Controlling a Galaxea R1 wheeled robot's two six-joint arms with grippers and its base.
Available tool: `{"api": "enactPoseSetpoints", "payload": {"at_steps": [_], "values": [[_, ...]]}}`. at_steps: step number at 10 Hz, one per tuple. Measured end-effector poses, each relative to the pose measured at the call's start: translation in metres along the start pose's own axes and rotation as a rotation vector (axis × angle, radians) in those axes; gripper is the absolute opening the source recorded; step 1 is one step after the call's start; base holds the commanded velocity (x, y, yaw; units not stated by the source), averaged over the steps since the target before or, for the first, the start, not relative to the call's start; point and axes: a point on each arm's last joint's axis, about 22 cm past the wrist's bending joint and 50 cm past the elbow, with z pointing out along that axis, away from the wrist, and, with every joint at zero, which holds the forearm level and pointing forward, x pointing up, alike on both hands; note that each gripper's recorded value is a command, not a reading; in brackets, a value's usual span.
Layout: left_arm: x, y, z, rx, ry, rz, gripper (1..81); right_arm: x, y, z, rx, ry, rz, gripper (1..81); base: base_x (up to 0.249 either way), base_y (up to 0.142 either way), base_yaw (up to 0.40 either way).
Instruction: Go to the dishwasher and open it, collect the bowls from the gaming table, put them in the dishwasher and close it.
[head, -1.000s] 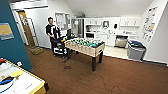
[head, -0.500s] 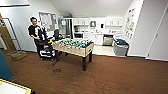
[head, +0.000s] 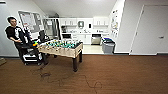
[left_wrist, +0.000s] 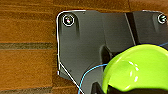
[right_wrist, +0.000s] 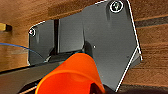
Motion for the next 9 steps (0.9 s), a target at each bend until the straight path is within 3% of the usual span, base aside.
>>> {"api": "enactPoseSetpoints", "payload": {"at_steps": [2,9], "values": [[0.0006,-0.0001,0.0,0.0,0.001,0.0,1.0,-0.004,0.0006,-0.0002,-0.001,-0.005,0.002,1.0,0.0,0.0,-0.194],[-0.0046,-0.0039,-0.0011,0.001,-0.003,-0.002,1.0,-0.0042,0.0008,-0.0002,-0.001,-0.004,-0.003,1.0,0.032,0.0,0.0]]}}
